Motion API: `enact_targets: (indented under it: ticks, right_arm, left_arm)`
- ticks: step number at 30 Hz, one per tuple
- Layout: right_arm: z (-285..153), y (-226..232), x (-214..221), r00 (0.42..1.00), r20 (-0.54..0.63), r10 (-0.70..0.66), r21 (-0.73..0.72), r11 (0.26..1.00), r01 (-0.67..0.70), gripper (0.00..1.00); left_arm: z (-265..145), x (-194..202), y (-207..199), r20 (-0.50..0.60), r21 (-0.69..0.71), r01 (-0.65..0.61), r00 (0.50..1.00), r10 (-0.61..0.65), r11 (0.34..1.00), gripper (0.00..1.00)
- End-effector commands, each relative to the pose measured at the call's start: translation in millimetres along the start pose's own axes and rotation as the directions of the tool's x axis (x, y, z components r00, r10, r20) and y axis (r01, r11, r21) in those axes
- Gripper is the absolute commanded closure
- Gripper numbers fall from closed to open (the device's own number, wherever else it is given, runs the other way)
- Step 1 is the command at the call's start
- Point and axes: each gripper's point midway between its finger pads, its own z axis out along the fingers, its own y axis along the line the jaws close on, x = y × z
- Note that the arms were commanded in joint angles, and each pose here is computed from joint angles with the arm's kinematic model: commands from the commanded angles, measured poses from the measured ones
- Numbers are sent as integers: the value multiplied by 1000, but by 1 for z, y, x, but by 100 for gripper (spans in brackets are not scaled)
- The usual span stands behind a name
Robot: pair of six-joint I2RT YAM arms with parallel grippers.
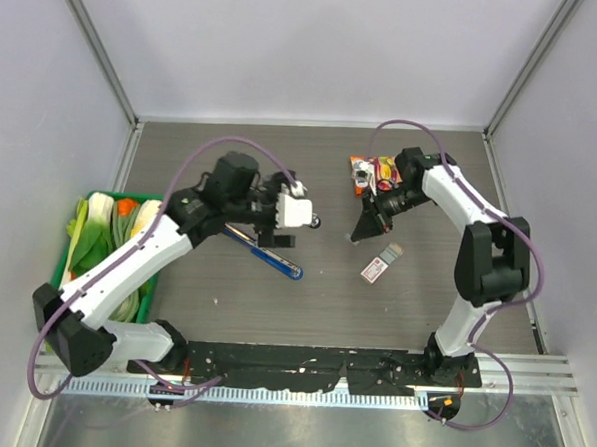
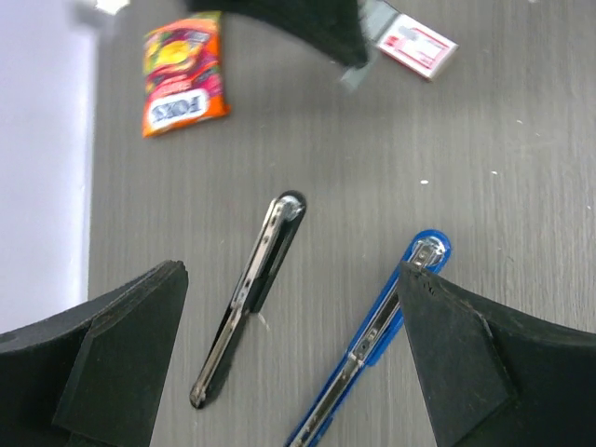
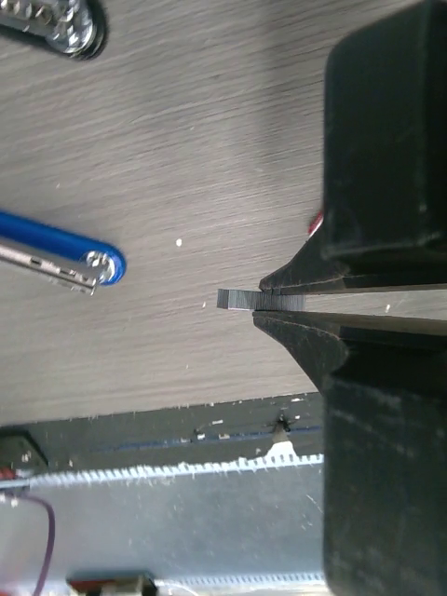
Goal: Load the staples into the stapler
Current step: Pick up the staple from the staple box.
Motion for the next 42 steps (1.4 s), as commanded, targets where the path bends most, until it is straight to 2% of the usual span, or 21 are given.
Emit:
enact_targets:
  ticks: [1, 4, 10, 28, 30, 34, 42]
  right_arm:
    - [-2, 46, -12, 994, 46, 96, -234, 969, -82, 87]
    - [0, 46, -10, 996, 50, 75, -239, 969, -61, 87]
    - [3, 47, -11, 995, 48, 86, -253, 965, -72, 86]
    - [6, 60, 1, 995, 49, 87, -274, 959, -70, 85]
    - [7, 62, 1, 995, 50, 89, -278, 958, -72, 84]
    - [9, 62, 2, 994, 45, 104, -284, 955, -87, 84]
    - [9, 68, -2, 993, 53, 105, -292, 953, -85, 83]
  left_arm:
    - [32, -8, -23, -39, 95, -242, 968, 246, 966, 0]
    - [54, -9, -40, -44, 143, -314, 945, 323, 938, 0]
    - [90, -6, -71, -82, 210, -383, 910, 406, 900, 2]
    - [140, -2, -64, -168, 161, -374, 902, 398, 913, 23]
    - [143, -5, -64, -158, 154, -363, 909, 386, 919, 29]
    - [146, -9, -67, -146, 166, -338, 921, 362, 926, 34]
    - [153, -10, -71, -149, 191, -331, 921, 361, 924, 37]
